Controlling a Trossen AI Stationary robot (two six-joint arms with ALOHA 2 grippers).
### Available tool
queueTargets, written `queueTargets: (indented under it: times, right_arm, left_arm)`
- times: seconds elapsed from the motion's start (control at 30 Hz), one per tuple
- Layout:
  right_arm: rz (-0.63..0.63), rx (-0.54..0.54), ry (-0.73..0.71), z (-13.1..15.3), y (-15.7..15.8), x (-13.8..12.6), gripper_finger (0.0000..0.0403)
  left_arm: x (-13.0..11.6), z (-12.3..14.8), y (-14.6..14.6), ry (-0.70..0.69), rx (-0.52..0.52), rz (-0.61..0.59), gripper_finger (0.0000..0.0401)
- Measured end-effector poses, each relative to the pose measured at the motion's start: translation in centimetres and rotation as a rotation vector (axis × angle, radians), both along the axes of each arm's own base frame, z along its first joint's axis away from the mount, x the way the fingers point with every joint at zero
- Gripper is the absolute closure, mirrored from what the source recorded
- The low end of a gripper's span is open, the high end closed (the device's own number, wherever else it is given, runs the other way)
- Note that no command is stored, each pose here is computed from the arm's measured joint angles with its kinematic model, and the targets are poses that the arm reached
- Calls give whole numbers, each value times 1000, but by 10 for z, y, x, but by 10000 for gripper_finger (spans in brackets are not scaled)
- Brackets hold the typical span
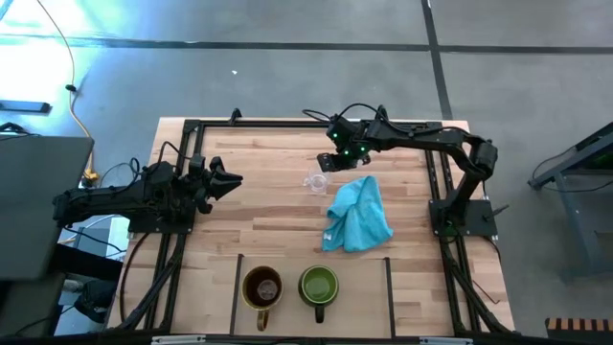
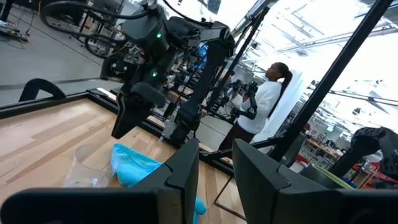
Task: Stack small to large cups/mugs on shelf
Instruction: Put the transparent mug on the shelf
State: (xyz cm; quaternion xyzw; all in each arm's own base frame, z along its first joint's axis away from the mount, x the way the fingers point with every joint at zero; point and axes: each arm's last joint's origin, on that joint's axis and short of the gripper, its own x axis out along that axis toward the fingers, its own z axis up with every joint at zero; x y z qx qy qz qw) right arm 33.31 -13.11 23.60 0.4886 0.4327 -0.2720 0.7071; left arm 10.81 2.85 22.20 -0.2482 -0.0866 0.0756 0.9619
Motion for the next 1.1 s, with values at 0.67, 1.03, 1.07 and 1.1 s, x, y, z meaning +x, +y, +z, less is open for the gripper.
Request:
queueTargets:
  times: [0.67,1.03,1.07,1.1]
  right_arm:
    - [-29,-14,14,-14,-6,8,284]
    - [-9,-6,35,-26,-8,12,284]
    - [-7,-1,39,-28,-8,12,284]
    - [-4,2,43,-29,-8,12,284]
  left_arm:
    - [0,0,-1,0,2,-26,316]
    - [0,0,-1,2,12,-25,316]
    - [0,0,-1,2,12,-24,316]
    - [0,0,-1,3,12,-25,316]
